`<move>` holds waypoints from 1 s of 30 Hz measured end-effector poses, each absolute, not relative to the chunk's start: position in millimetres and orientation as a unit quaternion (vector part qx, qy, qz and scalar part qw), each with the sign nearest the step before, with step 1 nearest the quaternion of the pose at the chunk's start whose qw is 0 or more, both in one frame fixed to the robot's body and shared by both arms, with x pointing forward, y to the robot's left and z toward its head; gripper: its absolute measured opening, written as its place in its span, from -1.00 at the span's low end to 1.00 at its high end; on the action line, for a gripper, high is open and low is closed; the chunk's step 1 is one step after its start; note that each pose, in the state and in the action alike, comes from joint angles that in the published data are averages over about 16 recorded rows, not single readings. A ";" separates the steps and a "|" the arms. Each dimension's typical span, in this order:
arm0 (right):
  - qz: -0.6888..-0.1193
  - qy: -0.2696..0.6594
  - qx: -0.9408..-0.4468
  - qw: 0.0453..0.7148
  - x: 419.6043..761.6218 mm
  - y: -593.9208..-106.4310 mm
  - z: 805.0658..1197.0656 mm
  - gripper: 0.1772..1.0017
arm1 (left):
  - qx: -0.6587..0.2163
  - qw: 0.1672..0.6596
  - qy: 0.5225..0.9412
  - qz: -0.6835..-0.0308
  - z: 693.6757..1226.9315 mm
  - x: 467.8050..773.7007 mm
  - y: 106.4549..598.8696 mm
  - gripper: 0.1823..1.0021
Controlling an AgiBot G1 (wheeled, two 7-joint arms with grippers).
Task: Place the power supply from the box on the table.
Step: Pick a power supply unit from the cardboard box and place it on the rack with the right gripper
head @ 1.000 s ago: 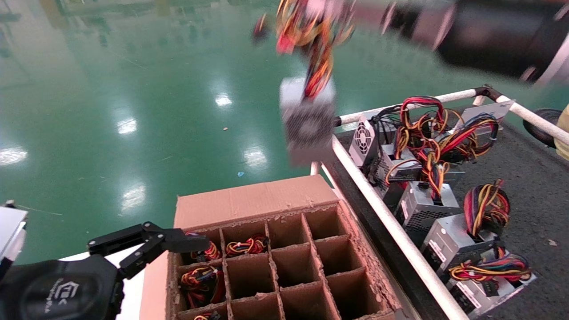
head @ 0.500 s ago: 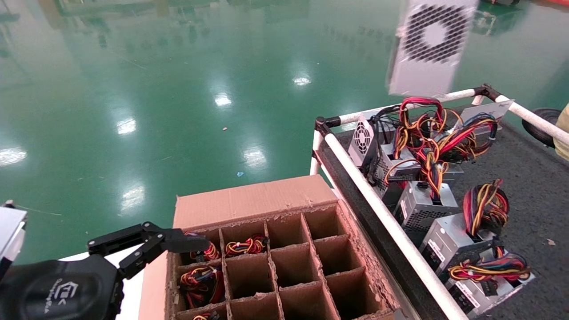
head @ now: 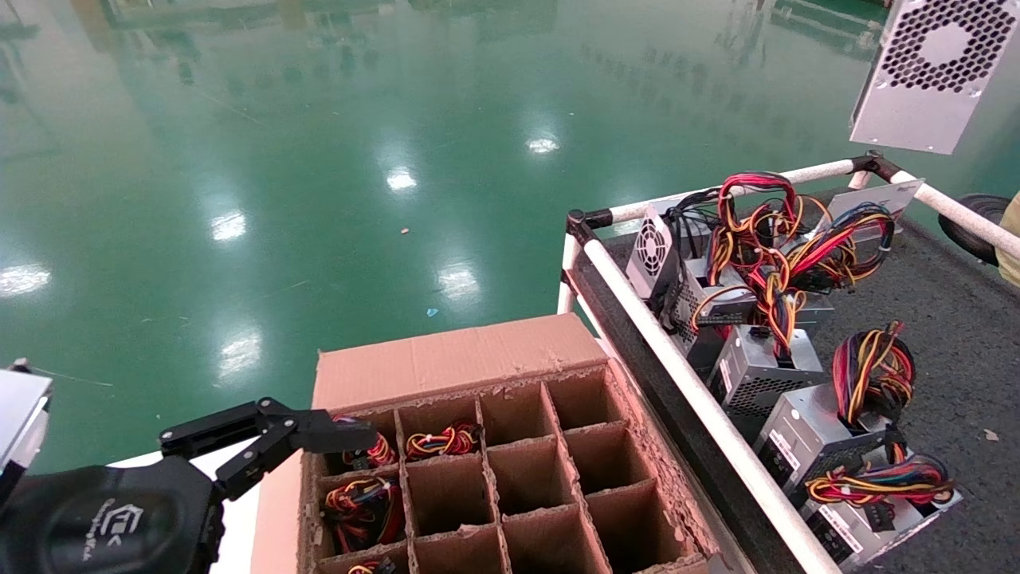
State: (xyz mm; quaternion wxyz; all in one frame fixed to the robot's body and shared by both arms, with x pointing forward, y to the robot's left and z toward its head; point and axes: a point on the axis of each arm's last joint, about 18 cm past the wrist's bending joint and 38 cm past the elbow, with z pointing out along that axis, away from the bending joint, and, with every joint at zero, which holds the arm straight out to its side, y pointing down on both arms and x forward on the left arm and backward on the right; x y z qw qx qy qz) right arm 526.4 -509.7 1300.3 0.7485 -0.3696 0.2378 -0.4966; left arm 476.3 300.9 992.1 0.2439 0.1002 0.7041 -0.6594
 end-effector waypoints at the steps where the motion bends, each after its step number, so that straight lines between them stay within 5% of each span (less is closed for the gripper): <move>1: -0.501 0.246 -0.364 0.745 528.4 -514.3 1298.8 -0.84 | 0.100 0.244 0.704 -0.659 992.1 476.3 300.9 1.00; 30: -0.520 0.364 -0.377 0.675 572.6 -574.8 1191.0 -0.84 | 0.100 0.244 0.704 -0.659 992.1 476.3 300.9 1.00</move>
